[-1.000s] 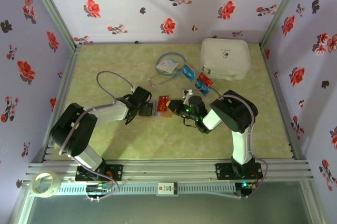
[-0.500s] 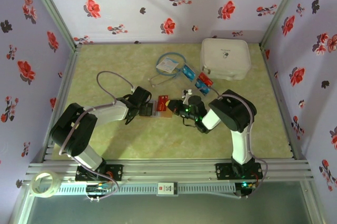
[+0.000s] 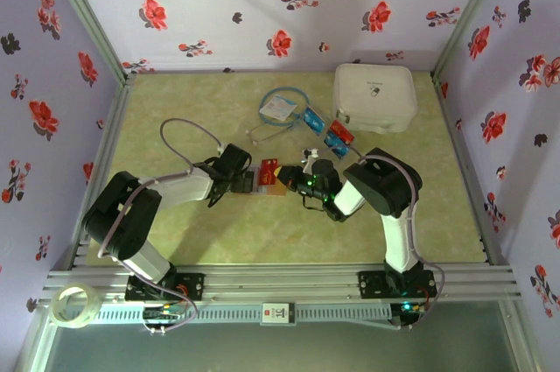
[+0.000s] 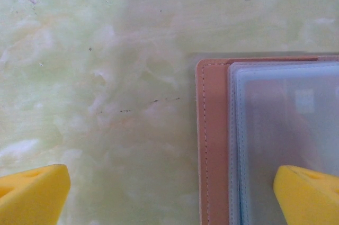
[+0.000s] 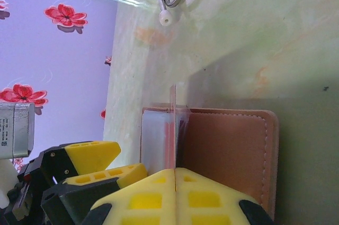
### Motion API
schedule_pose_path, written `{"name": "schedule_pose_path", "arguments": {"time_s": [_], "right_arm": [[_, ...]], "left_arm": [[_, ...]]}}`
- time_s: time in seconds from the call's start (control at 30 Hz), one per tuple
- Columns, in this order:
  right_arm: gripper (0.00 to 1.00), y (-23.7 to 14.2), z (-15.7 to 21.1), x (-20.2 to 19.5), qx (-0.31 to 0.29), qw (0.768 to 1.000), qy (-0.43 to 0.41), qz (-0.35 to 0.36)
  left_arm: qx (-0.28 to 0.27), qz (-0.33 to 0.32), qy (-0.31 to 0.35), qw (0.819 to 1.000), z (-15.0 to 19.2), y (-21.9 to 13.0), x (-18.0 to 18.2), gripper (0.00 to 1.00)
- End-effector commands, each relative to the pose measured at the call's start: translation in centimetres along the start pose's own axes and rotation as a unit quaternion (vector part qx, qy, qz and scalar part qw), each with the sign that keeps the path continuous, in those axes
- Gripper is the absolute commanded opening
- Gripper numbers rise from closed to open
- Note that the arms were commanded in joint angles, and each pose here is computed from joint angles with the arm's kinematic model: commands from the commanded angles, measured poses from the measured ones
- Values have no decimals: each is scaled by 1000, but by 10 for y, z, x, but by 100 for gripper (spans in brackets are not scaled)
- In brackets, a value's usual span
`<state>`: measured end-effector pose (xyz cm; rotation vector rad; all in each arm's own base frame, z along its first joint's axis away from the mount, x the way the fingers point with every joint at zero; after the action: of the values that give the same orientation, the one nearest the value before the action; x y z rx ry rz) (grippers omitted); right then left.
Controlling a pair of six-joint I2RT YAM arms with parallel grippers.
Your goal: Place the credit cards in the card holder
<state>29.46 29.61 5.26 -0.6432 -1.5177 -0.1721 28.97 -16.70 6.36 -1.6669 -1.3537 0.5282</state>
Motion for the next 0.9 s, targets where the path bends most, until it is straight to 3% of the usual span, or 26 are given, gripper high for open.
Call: {"name": "schedule_pose_path", "arguments": {"time_s": [0.0, 0.87], "right_arm": [[0, 3, 8, 1, 12, 1000, 5, -12], [0, -1, 11, -5, 12, 999, 28, -25]], "left_arm": [[66, -24, 27, 997, 37, 8, 8, 100], [66, -24, 27, 997, 37, 9, 8, 100]]}}
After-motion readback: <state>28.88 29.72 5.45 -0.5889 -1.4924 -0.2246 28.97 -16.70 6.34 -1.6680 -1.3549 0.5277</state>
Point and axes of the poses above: each hand's point on the last joint's axis, 136 mm out from that joint toward the fingers, its own y axis out along the fingers, its own x axis along the line the jaws close on, z = x × y, the point moved 4 cm from there along -y, back along the fingers, and after that the axes turned 14 degrees about y, right-handed, at the moved point
